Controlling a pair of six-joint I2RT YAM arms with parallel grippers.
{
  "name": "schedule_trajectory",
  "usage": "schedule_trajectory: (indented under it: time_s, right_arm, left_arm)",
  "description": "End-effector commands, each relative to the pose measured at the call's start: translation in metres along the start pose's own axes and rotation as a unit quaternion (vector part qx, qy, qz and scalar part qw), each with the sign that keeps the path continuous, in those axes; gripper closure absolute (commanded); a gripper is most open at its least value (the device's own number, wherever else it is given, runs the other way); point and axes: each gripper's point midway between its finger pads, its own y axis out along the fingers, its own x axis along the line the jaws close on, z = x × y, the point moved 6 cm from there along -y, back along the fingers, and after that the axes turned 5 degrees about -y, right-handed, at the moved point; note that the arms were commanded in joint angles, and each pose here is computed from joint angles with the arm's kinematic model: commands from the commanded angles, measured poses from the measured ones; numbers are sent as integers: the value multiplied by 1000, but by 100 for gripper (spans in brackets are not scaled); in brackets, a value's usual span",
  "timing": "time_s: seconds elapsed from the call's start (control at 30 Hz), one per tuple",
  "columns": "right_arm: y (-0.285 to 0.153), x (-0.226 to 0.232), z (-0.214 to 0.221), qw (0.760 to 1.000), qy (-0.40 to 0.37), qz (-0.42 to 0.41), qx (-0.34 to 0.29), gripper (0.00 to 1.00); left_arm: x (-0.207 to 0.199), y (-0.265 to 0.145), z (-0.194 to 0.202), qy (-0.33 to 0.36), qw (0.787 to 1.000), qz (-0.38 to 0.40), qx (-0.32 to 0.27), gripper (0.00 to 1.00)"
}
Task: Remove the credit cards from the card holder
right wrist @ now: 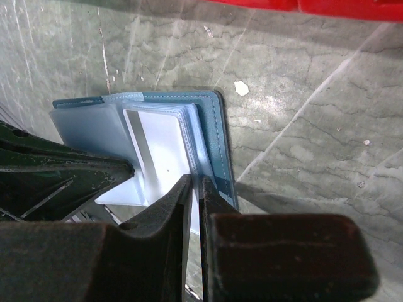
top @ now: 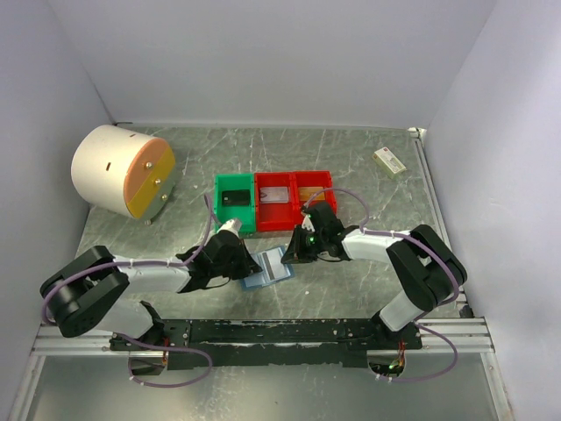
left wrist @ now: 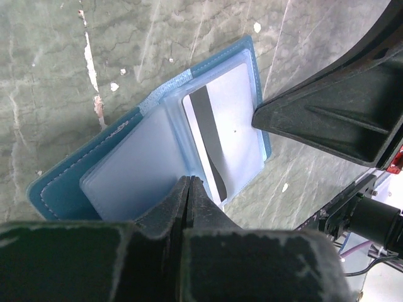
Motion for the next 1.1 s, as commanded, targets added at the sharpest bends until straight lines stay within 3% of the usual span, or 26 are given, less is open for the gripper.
schedule_trajectory:
  time_s: [0.0, 0.4, 0.83, 1.07]
  right_arm:
    - [1, -16, 24, 998, 14, 32, 43, 91]
    - [2, -17, 30, 998, 18, 24, 54, 90]
    - [3, -18, 32, 998, 23, 24, 57, 89]
    - [3, -17, 30, 998, 24, 21, 57, 89]
  left_arm:
    - [-3, 2, 0, 13, 1000, 4, 2, 91]
    - [-9, 20, 12, -29, 997, 72, 22, 74]
    - [0, -3, 2, -61, 995, 63, -37, 63]
    - [-5, 2, 5, -60, 994, 83, -23, 67]
